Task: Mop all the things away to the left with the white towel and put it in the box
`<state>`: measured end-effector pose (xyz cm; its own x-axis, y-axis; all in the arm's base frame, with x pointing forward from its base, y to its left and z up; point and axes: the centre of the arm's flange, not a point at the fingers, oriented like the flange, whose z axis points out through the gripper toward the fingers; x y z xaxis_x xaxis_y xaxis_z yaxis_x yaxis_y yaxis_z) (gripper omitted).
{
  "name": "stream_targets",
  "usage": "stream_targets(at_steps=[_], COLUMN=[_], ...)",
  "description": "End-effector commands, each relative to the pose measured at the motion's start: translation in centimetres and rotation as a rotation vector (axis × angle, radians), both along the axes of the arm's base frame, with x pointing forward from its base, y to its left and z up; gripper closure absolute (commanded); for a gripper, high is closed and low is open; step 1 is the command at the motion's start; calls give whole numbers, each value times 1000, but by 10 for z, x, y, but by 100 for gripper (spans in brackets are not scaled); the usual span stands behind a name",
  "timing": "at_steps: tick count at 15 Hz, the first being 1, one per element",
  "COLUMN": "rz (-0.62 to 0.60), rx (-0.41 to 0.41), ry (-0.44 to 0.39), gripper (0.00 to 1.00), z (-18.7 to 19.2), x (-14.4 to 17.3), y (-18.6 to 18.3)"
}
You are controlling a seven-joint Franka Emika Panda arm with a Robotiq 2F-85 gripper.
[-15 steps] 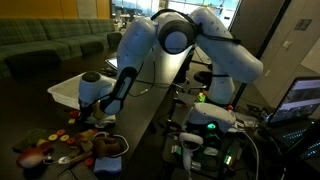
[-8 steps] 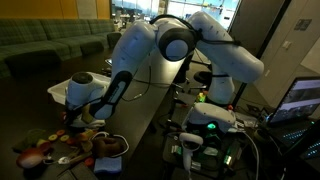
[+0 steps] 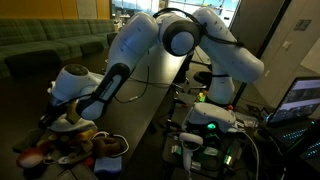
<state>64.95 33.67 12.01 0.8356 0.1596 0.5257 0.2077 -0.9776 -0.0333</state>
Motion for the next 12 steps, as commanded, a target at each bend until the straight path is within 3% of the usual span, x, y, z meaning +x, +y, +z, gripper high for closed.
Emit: stream_targets(at_steps=[1, 7, 12], rz=[-69, -333, -600], rx=[127, 279, 292], ry=[-73, -242, -356], gripper=[94, 94, 94], z=[87, 207, 263], x=[14, 72, 129], y=[-28, -122, -230])
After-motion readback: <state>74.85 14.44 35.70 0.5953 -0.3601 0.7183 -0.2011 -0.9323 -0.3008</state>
